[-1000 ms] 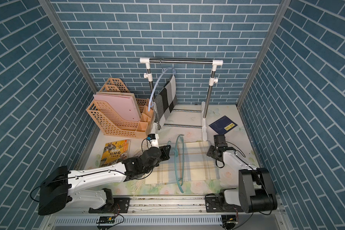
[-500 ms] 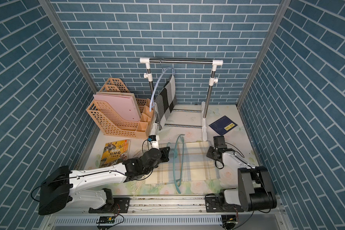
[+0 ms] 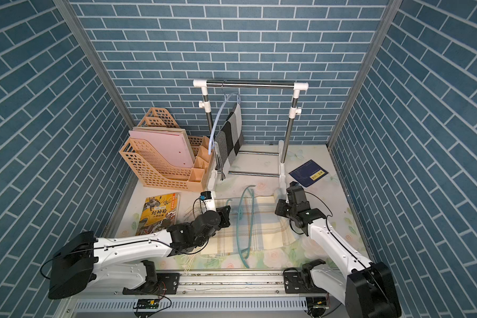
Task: Hang the scarf on the hanger
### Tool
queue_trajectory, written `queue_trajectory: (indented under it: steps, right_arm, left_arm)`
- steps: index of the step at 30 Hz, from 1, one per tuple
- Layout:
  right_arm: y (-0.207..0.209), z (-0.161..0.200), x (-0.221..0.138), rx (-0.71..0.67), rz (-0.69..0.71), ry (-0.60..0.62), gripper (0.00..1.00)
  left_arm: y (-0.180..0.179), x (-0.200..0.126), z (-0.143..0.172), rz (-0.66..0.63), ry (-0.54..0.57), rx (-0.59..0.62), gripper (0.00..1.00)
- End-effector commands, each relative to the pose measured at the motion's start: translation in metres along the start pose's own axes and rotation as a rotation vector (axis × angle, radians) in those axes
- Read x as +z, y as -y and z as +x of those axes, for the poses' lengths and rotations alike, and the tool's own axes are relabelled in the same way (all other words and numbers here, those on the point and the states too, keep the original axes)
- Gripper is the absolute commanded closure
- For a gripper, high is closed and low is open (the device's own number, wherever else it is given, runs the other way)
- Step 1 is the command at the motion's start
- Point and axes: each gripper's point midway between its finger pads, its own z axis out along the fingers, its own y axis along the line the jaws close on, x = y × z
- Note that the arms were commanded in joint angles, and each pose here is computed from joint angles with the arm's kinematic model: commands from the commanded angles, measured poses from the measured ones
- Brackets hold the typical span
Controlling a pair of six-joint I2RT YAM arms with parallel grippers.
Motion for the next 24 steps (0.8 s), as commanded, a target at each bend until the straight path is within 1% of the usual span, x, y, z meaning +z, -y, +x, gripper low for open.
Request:
queue_trajectory:
  steps: [1,6,9,16,18,20,24]
  right_arm:
    - [-0.033,0.007,-0.008,0.059,-0.143,-0.021,1.0]
    - [-0.074,0.019,-0.01,0.149,-0.348,-0.026,1.0]
    - [-0.1,0.017,-0.012,0.225,-0.482,0.012,1.0]
    - [-0.14,0.012,-0.006,0.343,-0.611,0.098,1.0]
    - [-0.149,0.015,-0.001,0.357,-0.616,0.1,1.0]
    - [-0.149,0.019,0.008,0.374,-0.576,0.105,1.0]
    - [-0.135,0.029,0.023,0.406,-0.498,0.116,1.0]
  left_arm:
    - [-0.01,-0.004,0.0,-0.038,0.024,-0.01,1.0]
    - [-0.012,-0.008,-0.001,-0.022,0.045,-0.091,1.0]
    - [-0.011,-0.01,-0.001,-0.003,0.055,-0.134,1.0]
    - [-0.007,-0.009,0.006,0.005,0.061,-0.168,1.0]
    - [-0.009,-0.01,0.008,-0.002,0.064,-0.164,1.0]
    - [-0.012,-0.012,0.008,-0.009,0.071,-0.197,1.0]
    - [-0.018,-0.017,0.007,-0.027,0.085,-0.199,1.0]
